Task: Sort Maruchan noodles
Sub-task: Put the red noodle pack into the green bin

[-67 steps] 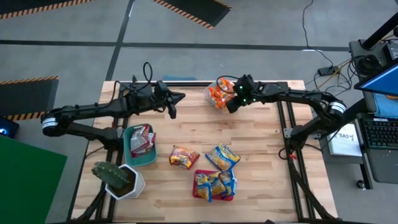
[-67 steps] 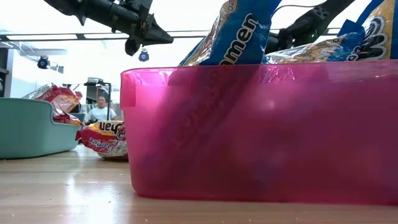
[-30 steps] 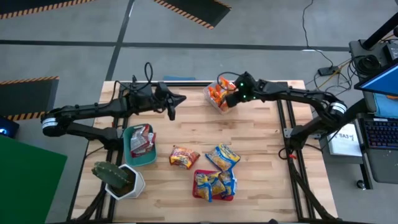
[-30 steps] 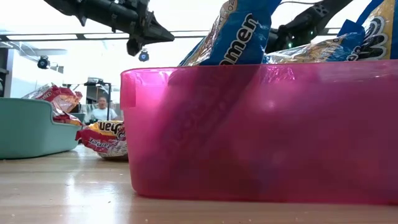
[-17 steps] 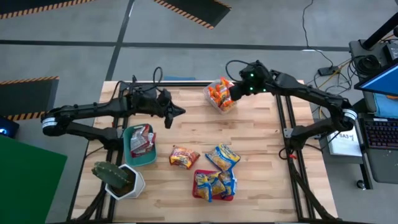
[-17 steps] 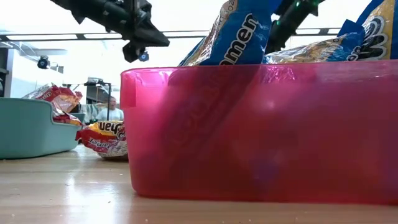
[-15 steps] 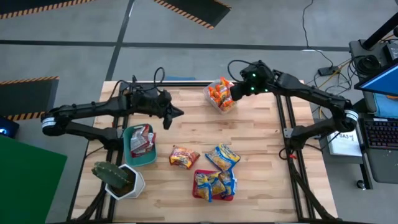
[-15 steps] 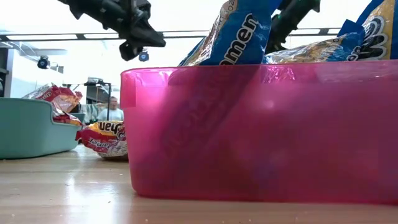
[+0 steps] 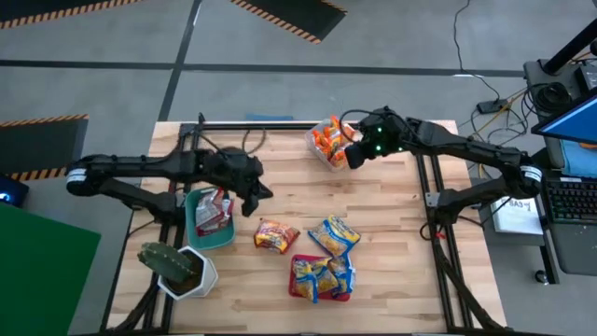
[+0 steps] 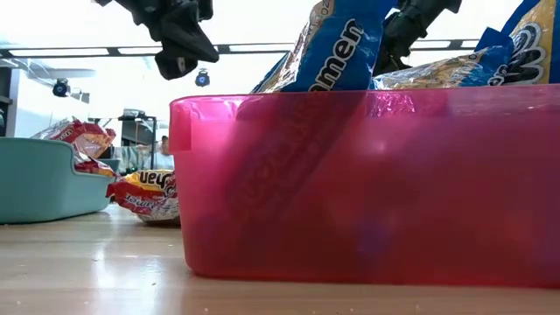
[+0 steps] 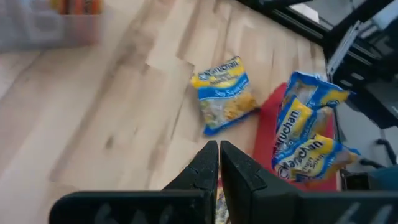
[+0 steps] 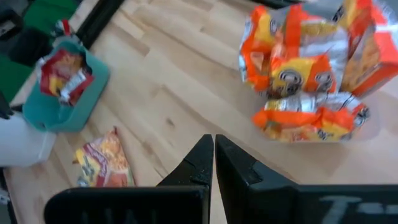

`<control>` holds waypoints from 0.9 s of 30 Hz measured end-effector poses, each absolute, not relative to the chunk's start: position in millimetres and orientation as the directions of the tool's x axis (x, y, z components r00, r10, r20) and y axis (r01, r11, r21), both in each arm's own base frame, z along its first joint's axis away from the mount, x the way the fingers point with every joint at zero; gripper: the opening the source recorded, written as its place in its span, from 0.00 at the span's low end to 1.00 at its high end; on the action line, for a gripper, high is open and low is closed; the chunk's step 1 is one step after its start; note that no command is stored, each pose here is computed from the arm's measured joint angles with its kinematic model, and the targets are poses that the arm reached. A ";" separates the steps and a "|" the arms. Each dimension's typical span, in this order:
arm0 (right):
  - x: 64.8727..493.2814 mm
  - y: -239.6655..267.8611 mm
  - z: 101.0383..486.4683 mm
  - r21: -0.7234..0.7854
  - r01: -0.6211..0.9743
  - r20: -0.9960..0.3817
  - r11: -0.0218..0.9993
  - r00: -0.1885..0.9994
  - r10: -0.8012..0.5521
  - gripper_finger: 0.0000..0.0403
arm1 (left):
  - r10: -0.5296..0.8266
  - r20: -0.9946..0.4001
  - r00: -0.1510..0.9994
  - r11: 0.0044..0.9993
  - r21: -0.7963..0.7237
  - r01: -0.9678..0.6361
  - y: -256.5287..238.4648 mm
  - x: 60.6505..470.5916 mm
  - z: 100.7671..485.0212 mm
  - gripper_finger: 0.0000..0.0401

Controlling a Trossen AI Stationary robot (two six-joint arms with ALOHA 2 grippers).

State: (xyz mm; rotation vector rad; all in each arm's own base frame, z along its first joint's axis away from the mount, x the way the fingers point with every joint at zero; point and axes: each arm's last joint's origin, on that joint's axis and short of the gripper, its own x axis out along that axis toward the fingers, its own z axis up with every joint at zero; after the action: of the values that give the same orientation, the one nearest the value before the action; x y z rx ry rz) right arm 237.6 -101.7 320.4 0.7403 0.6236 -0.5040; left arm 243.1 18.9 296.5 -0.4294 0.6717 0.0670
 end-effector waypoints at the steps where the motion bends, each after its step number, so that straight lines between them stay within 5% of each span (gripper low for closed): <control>1: 237.6 -99.8 318.0 0.455 0.616 -0.680 0.643 0.706 -0.195 0.02 | -0.082 -0.622 0.779 0.911 -0.363 -0.194 14.6 249.0 296.2 0.00; 6: 232.1 -91.0 306.0 0.429 0.601 -0.701 0.674 0.692 -0.171 0.02 | -0.133 -0.706 0.695 0.933 -0.326 -0.153 -1.3 279.5 286.7 0.00; 13: 217.7 -69.8 299.1 0.486 0.589 -0.697 0.646 0.707 -0.119 0.02 | -0.156 -0.894 0.419 0.981 -0.192 -0.043 -11.1 306.7 277.8 0.00; 18: 205.1 -34.6 304.7 0.570 0.515 -0.644 0.640 0.764 -0.041 0.02 | -0.170 -0.908 0.384 0.985 -0.157 0.066 -22.7 315.6 273.3 0.01; 27: 203.1 34.7 289.5 0.655 0.400 -0.488 0.641 0.872 -0.046 0.02 | -0.173 -0.915 0.365 0.981 -0.126 0.147 -66.0 309.6 263.3 0.25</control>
State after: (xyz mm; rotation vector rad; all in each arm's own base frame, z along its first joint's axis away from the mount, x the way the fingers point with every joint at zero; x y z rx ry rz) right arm 203.1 34.7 289.5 0.8423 0.4564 -0.2648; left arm 309.6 -66.0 263.3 -0.0245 1.1793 -0.2054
